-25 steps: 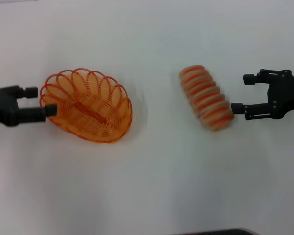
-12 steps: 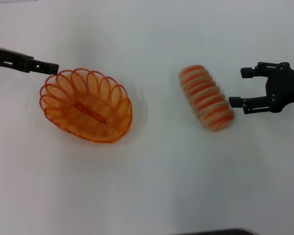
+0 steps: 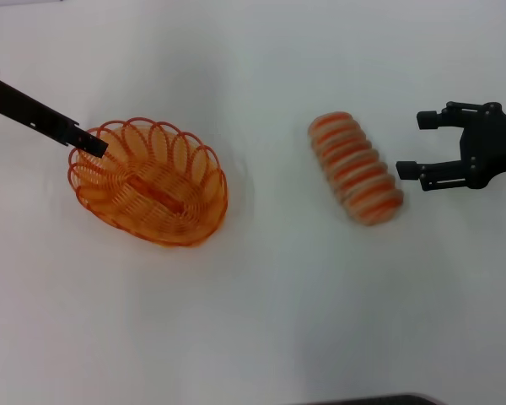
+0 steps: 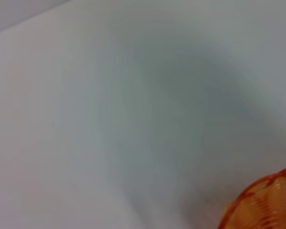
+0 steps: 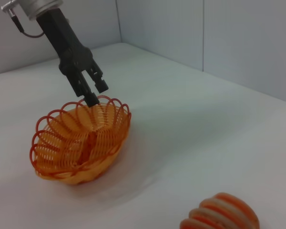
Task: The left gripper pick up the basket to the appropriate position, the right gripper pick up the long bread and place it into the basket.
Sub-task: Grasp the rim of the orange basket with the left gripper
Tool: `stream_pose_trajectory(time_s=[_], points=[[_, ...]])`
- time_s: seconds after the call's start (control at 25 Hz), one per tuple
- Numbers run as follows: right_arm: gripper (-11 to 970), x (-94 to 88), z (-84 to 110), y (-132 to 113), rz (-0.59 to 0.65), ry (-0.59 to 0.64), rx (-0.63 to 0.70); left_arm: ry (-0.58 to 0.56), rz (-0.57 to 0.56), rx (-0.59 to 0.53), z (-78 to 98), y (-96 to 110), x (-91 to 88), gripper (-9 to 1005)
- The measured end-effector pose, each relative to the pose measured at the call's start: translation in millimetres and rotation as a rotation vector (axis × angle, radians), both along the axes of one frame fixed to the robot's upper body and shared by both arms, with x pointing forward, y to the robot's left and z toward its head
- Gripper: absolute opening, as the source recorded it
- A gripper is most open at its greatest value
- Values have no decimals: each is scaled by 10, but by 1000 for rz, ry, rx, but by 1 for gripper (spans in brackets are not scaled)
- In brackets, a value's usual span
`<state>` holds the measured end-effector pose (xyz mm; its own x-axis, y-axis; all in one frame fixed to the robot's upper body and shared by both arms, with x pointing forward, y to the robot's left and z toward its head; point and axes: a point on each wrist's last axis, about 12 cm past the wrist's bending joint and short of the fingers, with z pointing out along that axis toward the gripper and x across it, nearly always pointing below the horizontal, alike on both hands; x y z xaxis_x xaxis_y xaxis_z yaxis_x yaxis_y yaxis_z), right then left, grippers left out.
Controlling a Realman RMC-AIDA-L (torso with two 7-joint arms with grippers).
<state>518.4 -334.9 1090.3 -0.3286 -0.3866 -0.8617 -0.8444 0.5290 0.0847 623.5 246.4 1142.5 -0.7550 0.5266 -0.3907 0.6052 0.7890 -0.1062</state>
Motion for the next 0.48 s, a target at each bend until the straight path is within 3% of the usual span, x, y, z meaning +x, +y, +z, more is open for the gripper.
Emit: stream_pose_trajectory(time_s=[0.48], points=[[920, 72, 54, 19, 14, -13, -9, 31, 2, 30, -189, -106, -43, 844]])
